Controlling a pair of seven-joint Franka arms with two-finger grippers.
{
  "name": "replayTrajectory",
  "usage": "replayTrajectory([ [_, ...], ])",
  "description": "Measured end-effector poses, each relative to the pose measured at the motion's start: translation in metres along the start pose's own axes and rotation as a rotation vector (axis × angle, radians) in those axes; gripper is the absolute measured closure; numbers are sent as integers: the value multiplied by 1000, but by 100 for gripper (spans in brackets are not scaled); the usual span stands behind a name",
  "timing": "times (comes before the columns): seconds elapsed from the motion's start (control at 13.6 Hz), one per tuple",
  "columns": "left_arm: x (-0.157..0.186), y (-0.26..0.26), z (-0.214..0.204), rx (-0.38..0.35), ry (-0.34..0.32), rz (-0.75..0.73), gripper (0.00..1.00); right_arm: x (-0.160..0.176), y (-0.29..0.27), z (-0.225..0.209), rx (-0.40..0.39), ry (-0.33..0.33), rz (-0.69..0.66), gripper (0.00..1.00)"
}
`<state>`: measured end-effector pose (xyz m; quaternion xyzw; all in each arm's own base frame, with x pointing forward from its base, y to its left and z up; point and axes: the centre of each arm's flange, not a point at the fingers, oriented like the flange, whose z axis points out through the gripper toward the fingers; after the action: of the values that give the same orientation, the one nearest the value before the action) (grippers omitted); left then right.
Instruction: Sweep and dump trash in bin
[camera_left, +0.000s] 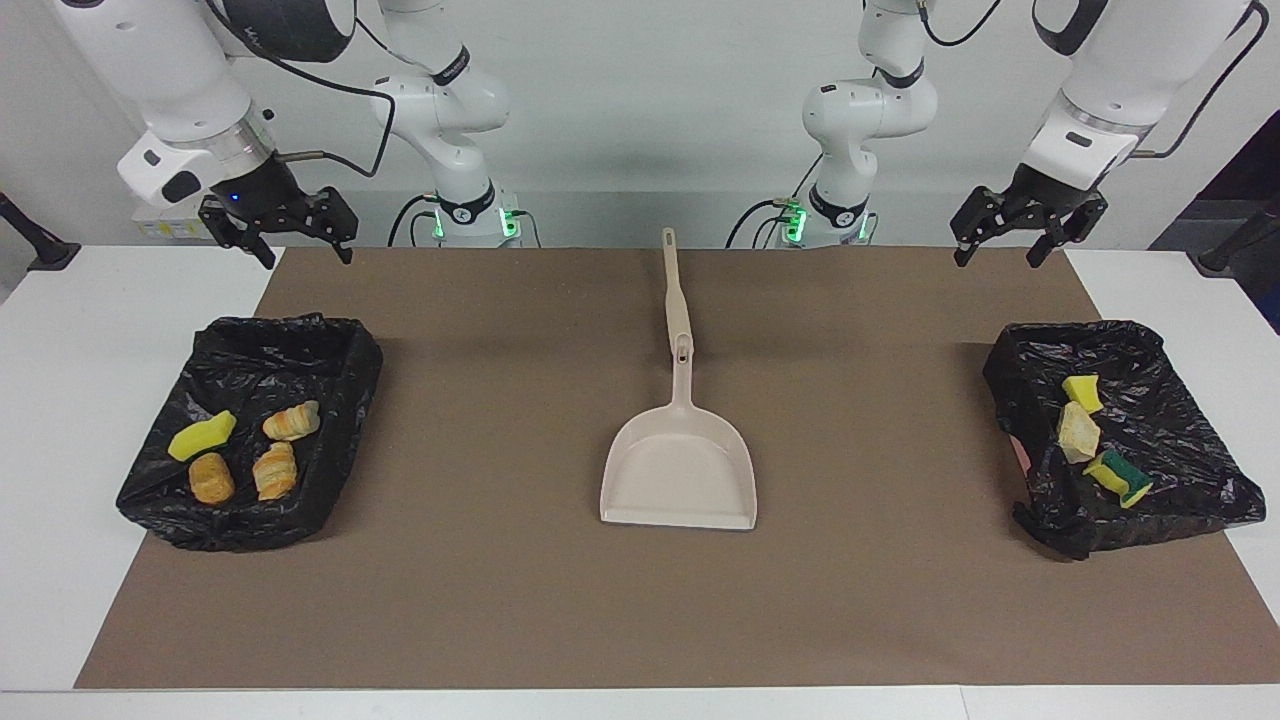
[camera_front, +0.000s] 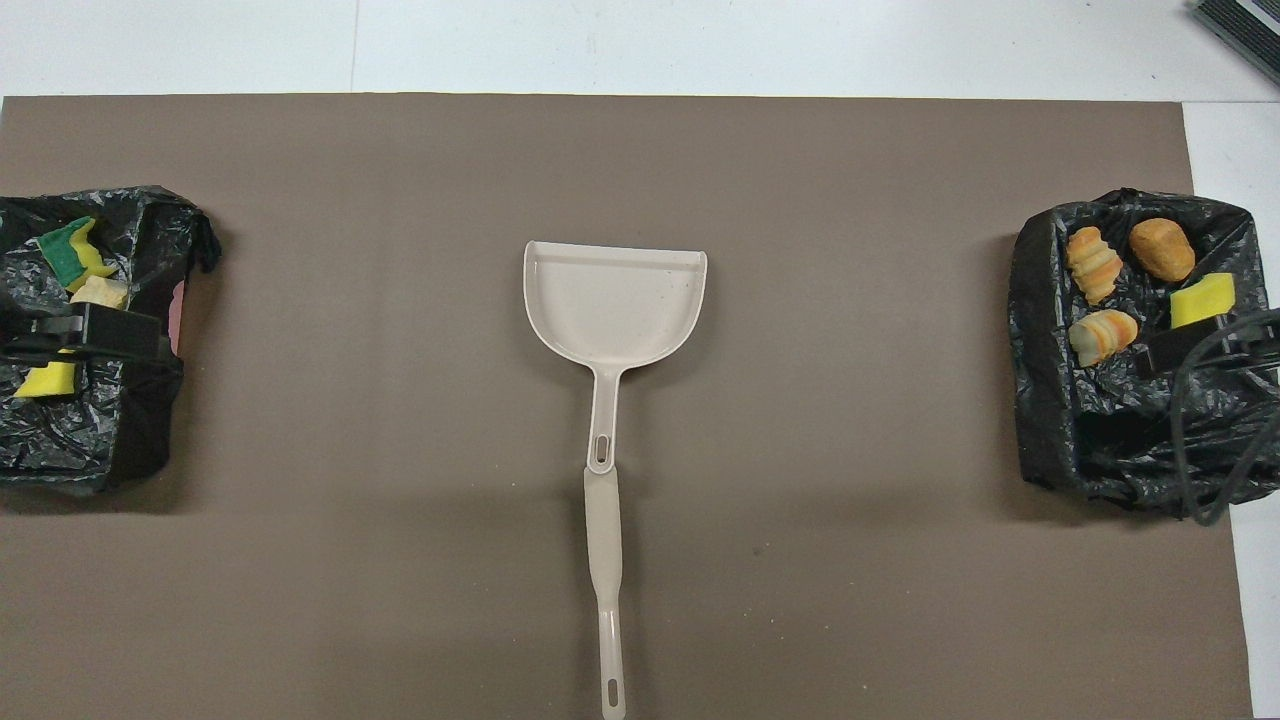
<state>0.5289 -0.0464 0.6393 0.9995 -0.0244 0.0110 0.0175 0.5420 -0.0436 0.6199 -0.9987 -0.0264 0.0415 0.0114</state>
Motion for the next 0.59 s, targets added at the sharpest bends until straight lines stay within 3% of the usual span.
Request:
replayTrajectory([
  [0.59,-5,1,-13,2,26,1,0,0,0,0,0,0,0,0],
])
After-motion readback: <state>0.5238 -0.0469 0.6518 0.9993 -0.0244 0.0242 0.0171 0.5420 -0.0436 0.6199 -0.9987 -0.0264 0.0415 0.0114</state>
